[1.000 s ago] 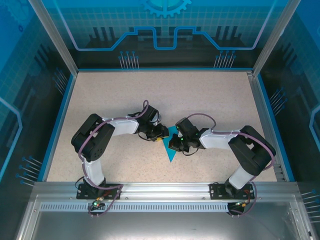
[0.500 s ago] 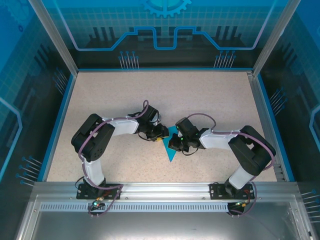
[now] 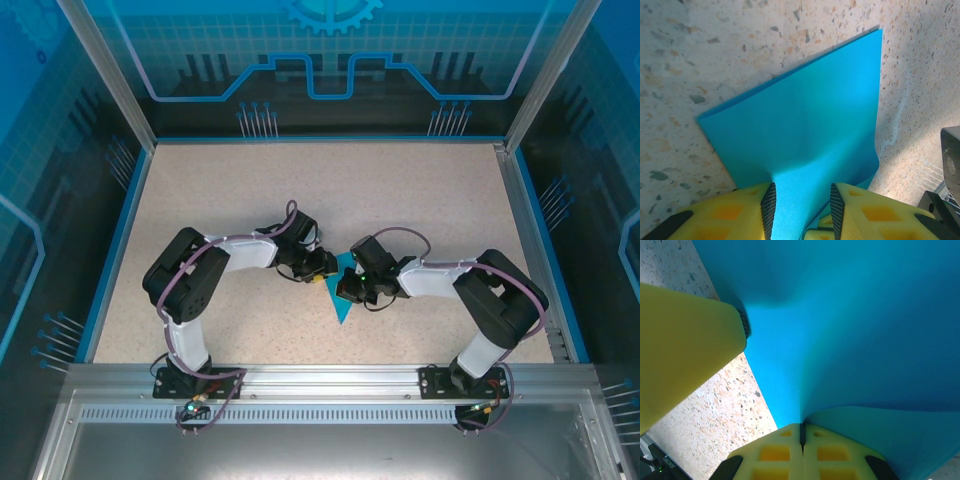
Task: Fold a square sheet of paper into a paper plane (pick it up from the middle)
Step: Third fold the triangle at the center of the table.
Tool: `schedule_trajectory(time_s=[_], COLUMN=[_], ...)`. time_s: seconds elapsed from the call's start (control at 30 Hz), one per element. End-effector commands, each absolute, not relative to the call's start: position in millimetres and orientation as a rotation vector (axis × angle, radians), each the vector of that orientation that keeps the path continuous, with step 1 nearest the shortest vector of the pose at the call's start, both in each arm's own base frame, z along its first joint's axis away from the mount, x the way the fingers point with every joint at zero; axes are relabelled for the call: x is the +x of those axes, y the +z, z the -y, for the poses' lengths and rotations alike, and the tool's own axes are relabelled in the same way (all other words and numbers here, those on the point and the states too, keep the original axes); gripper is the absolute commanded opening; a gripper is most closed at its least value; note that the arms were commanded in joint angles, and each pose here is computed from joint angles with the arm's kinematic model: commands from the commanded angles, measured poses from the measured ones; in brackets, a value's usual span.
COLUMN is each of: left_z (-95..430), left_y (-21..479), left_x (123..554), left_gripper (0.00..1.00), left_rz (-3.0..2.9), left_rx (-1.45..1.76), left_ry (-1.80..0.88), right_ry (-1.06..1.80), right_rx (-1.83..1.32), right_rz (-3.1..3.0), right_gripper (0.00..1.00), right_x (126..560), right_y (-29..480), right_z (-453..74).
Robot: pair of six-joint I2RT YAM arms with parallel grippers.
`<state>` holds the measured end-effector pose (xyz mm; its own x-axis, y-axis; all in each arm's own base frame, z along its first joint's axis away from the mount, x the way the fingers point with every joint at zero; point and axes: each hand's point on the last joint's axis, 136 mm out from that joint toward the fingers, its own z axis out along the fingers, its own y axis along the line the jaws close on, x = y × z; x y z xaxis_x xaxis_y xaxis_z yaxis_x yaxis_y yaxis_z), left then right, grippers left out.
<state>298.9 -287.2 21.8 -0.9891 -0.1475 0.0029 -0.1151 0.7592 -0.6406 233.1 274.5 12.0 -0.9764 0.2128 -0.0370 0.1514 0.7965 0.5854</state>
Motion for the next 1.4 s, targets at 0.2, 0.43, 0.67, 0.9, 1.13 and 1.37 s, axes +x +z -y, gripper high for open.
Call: schedule_trajectory(time_s=[0.2,0.43,0.67,0.9,1.13,1.37], left_z=[290.2,269.3,241.7,238.2,246.2,253.2], left_y=[30.2,57.7,61.8,65.5,68.4,64.1], left_x=[296.0,313.3,314.5,308.1,300.5,291.2], left_gripper=[0.38,0.38,0.38,0.38,0.39,0.39], left_rz=[-2.913,-2.816,-2.787,-2.782,-2.776,-2.792], left_rx=[-0.193,-0.277,-0.361,-0.36,-0.34,-0.33], left_ry=[-1.06,-1.037,-1.024,-1.059,-1.154,-1.19], right_ry=[0.857,0.805,0.799,0.84,0.944,0.965], right_rx=[0.31,0.305,0.299,0.251,0.231,0.246], right_rz=[-2.925,-2.947,-2.944,-2.916,-2.881,-2.872], right_gripper=[0.0,0.13,0.31,0.39,0.37,0.32], right_x=[225.0,219.6,218.3,219.3,221.0,221.5], right_y=[-8.0,-14.3,-13.2,-5.7,-1.1,-2.9], right_z=[-269.6,-263.1,-260.5,-262.8,-266.3,-260.8])
